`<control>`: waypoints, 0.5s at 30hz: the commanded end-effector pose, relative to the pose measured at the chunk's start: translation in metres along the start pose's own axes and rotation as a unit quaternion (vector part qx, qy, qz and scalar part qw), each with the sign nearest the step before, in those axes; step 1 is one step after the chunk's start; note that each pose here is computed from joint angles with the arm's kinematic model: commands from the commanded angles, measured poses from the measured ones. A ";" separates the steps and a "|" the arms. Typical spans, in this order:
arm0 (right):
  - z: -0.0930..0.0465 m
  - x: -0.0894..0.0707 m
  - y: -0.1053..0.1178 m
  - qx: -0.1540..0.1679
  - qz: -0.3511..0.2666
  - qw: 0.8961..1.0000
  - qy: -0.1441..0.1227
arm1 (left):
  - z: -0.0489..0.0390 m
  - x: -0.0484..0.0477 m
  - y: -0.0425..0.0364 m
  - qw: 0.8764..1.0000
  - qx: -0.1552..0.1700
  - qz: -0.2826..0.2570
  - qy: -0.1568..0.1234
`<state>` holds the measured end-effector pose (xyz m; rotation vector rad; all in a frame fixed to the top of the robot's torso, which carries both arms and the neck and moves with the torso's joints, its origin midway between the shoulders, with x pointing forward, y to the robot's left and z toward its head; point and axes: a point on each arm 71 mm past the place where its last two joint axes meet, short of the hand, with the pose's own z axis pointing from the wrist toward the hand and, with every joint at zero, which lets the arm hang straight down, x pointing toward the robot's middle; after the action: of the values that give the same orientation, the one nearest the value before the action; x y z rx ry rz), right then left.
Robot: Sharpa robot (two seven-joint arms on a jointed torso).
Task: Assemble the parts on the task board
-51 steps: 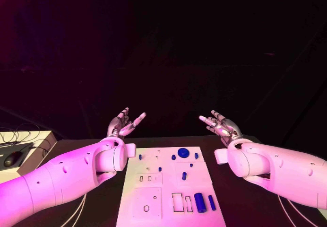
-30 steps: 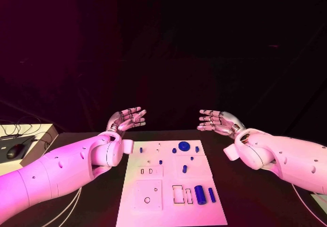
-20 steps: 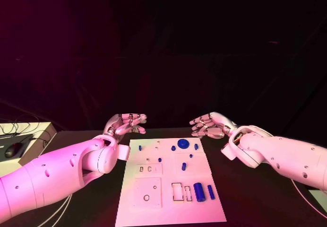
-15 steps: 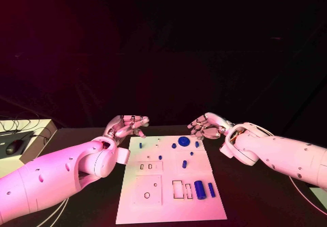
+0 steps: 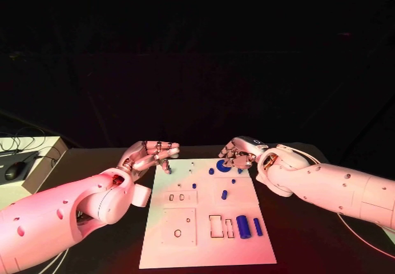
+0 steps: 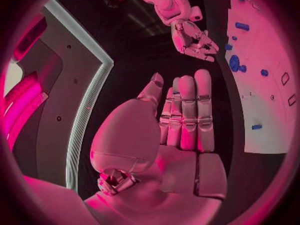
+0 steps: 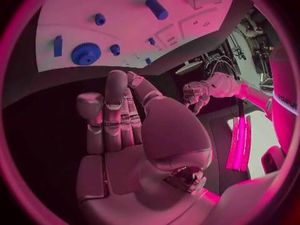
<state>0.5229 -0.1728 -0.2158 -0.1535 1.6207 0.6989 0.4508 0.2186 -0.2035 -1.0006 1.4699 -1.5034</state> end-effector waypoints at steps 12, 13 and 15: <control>0.015 -0.002 0.013 0.005 -0.109 0.994 0.012 | -0.0088 0.0062 -0.0132 0.999 0.007 0.005 0.033; 0.015 -0.001 0.015 0.003 -0.111 0.994 0.014 | -0.0091 0.0059 -0.0137 0.999 0.008 0.006 0.032; 0.016 -0.001 0.017 0.001 -0.115 0.993 0.017 | -0.0095 0.0051 -0.0144 0.999 0.008 0.006 0.031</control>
<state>0.5287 -0.1528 -0.2088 -0.2947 1.5961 0.5700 0.4412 0.2198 -0.1899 -0.9608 1.4894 -1.5300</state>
